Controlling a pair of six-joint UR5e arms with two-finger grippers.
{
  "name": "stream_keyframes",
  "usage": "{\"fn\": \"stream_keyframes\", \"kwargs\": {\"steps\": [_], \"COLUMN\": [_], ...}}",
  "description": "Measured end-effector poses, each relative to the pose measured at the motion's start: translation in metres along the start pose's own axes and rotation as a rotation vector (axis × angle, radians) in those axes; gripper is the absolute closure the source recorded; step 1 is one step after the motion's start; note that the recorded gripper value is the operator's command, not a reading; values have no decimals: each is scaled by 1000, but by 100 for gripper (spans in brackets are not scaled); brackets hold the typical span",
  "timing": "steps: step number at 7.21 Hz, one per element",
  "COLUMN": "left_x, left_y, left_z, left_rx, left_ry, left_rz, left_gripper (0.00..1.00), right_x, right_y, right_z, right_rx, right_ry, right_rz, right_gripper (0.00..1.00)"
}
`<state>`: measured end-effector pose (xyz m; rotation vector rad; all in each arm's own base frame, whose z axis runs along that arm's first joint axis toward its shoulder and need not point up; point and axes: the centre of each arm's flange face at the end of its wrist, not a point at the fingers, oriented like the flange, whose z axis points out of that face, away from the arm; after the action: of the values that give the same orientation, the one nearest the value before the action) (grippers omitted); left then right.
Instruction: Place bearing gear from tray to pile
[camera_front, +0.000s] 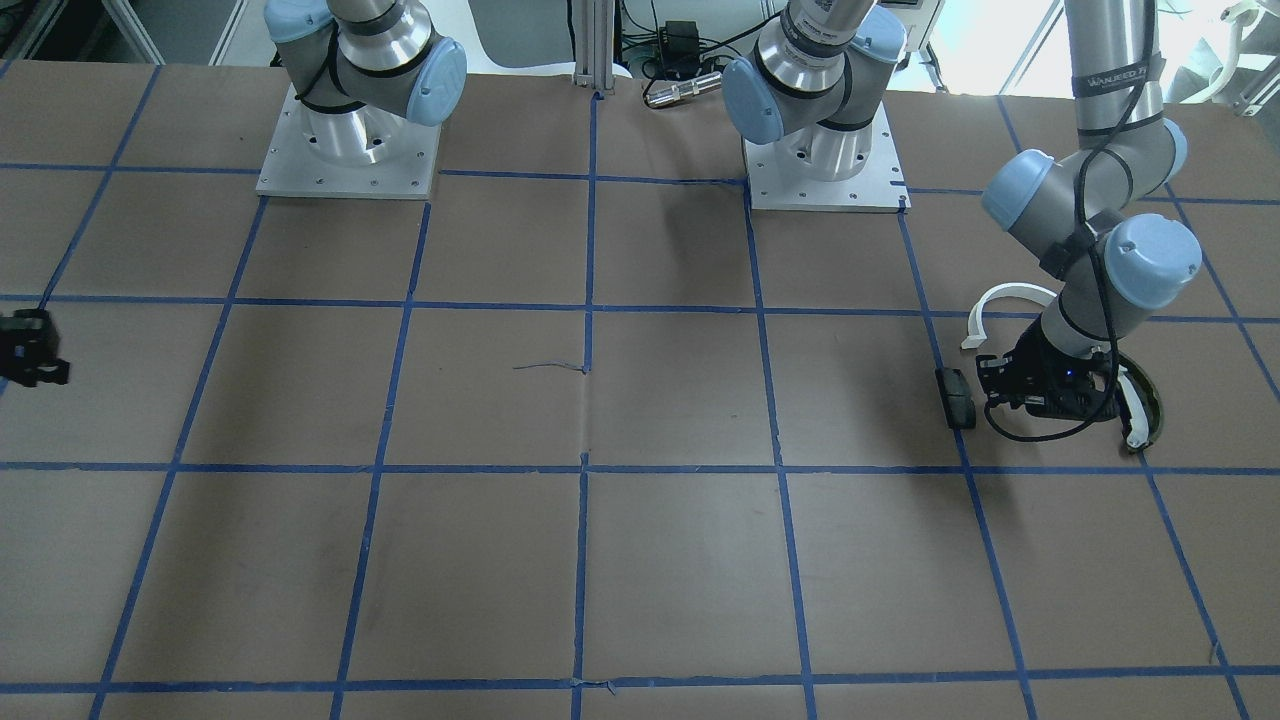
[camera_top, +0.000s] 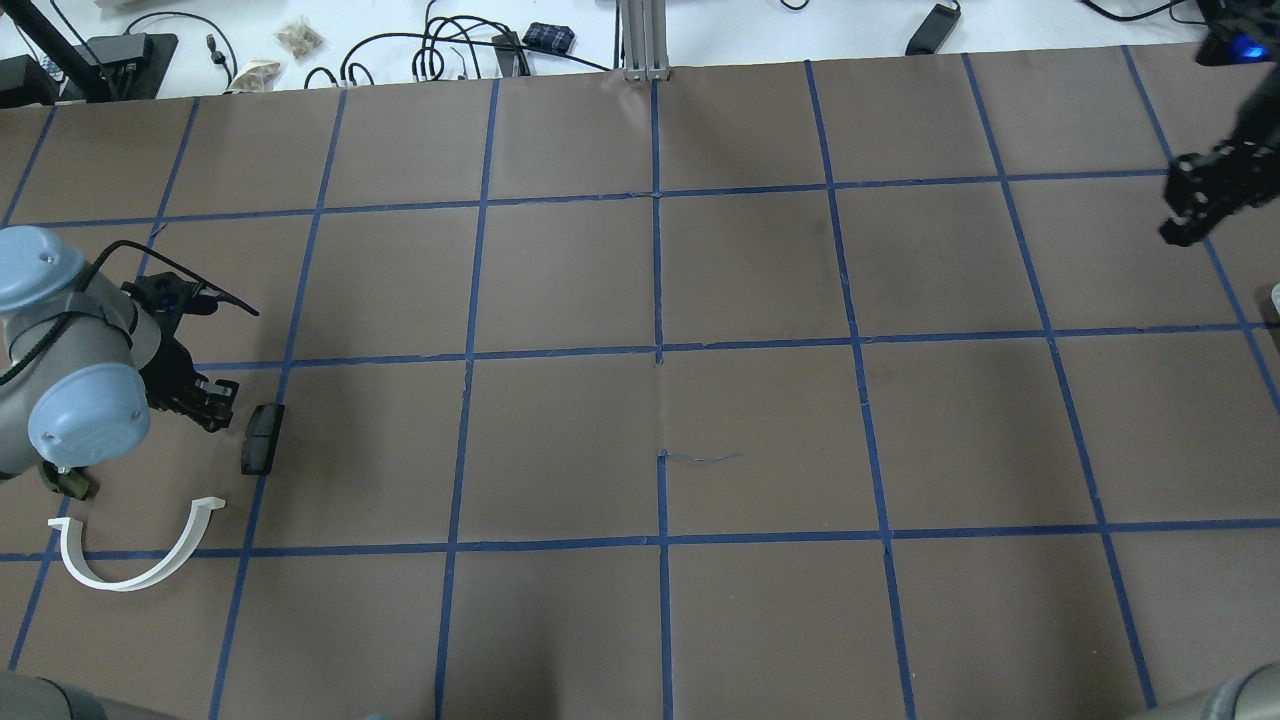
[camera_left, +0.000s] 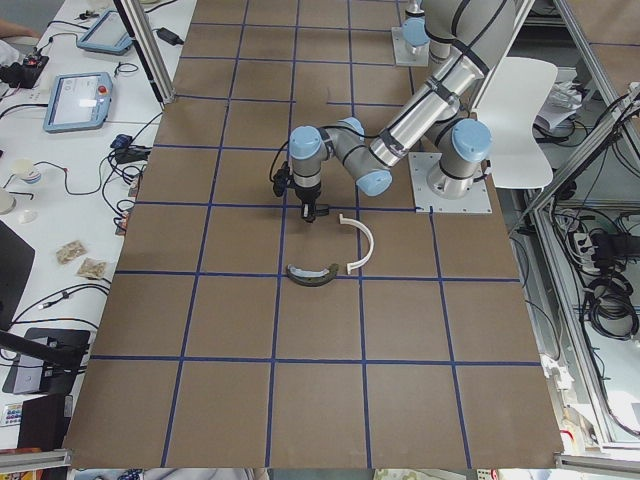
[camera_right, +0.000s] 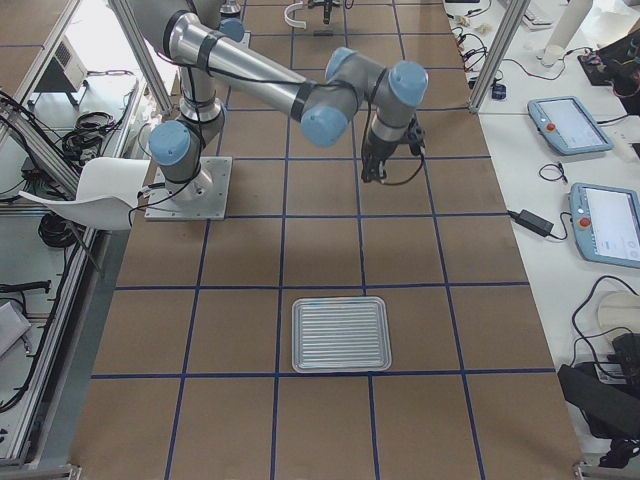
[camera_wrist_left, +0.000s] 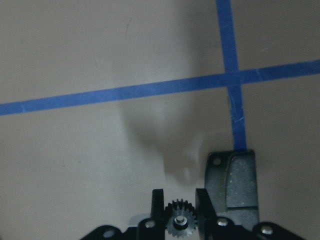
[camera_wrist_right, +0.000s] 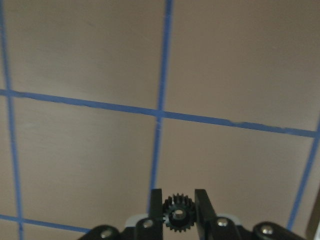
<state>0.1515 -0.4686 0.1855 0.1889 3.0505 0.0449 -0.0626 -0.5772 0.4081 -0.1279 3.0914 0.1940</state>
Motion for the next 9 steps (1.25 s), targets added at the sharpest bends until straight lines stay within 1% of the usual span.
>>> {"fn": "stream_keyframes", "kwargs": {"steps": [1, 2, 3, 4, 5, 6, 7, 8, 9], "left_x": [-2, -4, -8, -13, -19, -24, -22, -7, 23], "left_y": [5, 5, 3, -1, -10, -25, -43, -63, -81], "left_z": [6, 7, 4, -1, -10, -25, -43, -60, -72], "left_rx": [4, 7, 13, 19, 36, 59, 71, 89, 108], "left_ry": [4, 6, 1, -5, 8, 49, 88, 115, 137], "left_rz": [-3, -4, -6, -7, -8, -5, 1, 14, 27], "left_gripper": [48, 36, 30, 17, 13, 12, 11, 11, 11], "right_x": [-80, -148, -203, -248, -291, -339, -384, -414, -427], "right_y": [-4, -10, -19, -26, -37, -44, -45, -45, -46], "right_z": [-8, -3, 12, 31, 57, 88, 119, 150, 174], "right_rx": [12, 24, 24, 26, 39, 50, 67, 76, 70], "right_ry": [-11, -44, -64, -70, -71, -71, -69, -54, -32], "right_rz": [53, 80, 100, 146, 199, 239, 254, 241, 202], "right_gripper": [88, 88, 88, 88, 88, 86, 86, 86, 85]}}
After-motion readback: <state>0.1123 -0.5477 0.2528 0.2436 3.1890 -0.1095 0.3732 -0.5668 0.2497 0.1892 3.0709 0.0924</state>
